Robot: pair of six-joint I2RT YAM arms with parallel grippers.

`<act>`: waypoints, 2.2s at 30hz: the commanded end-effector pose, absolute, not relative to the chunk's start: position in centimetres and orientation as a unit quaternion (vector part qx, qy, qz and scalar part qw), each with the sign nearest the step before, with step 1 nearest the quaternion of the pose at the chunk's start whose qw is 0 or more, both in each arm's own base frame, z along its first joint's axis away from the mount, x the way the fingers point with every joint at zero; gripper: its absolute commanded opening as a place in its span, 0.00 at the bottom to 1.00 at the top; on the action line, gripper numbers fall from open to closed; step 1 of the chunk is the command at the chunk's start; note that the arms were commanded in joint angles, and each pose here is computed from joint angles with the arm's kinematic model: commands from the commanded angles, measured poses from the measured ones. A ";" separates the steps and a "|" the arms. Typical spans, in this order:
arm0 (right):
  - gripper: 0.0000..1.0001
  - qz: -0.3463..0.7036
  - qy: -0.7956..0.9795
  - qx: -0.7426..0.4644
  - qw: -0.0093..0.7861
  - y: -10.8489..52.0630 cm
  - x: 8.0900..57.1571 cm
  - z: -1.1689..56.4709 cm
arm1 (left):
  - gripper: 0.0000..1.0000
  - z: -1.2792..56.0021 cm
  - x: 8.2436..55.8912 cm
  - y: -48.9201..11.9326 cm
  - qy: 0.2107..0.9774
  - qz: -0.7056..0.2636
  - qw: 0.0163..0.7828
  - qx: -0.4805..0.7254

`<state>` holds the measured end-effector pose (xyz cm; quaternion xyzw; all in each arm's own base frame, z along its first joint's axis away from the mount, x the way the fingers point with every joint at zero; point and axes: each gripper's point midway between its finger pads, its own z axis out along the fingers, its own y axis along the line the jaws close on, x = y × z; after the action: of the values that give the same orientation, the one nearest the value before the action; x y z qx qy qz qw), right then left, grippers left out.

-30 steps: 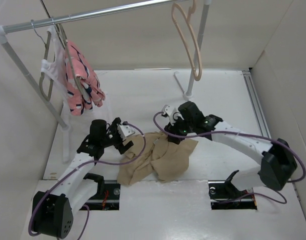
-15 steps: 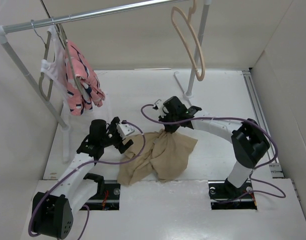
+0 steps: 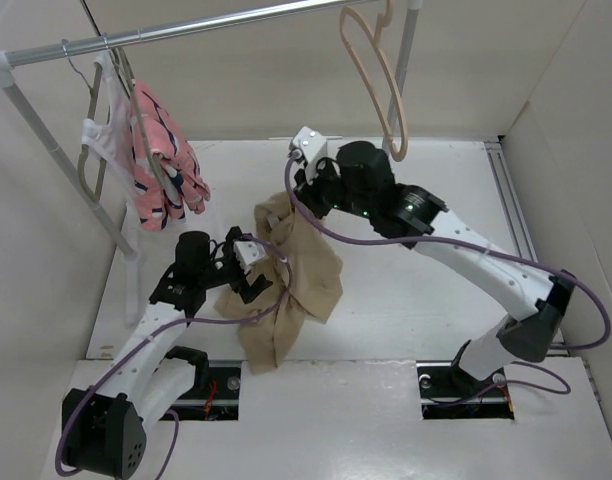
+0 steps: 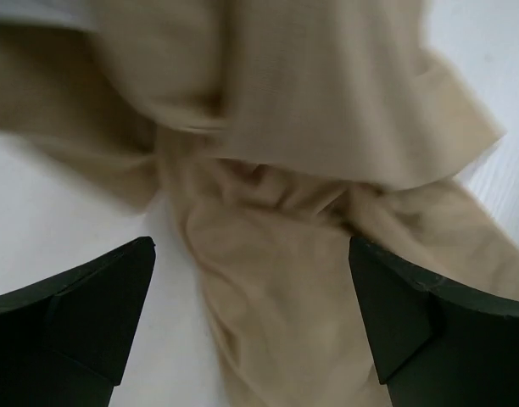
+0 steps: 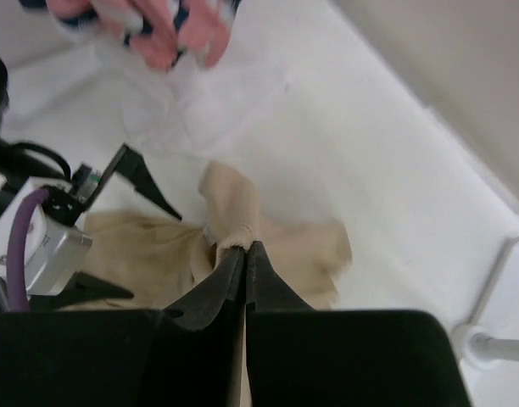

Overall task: Place the t-shirt on the hanger
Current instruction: Move the tshirt to the center of the board

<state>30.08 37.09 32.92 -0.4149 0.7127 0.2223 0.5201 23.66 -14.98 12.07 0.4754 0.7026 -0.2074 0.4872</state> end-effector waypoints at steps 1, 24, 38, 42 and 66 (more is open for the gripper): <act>0.00 0.203 0.693 -0.372 0.583 35.6 31.5 37.5 | 0.97 17.2 23.6 -16.9 0.648 -0.252 0.539 0.476; 0.00 0.335 0.595 -0.458 0.569 36.0 23.8 39.1 | 1.00 18.4 26.1 -18.9 0.613 -0.283 0.564 0.476; 0.00 0.355 0.563 -0.427 0.612 36.4 23.6 43.6 | 0.95 19.8 23.0 -21.5 0.556 -0.411 0.541 0.479; 0.00 0.331 0.592 -0.393 0.621 36.0 25.3 42.9 | 0.92 20.2 20.7 -22.0 0.524 -0.456 0.514 0.503; 0.00 0.194 0.760 -0.318 0.532 31.1 29.5 32.8 | 0.00 18.2 23.1 -20.5 0.602 -0.380 0.529 0.462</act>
<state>29.11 35.26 35.73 -0.3722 0.6944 0.2473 0.5640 22.23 -21.44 18.84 0.4631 0.5775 -0.4268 0.5195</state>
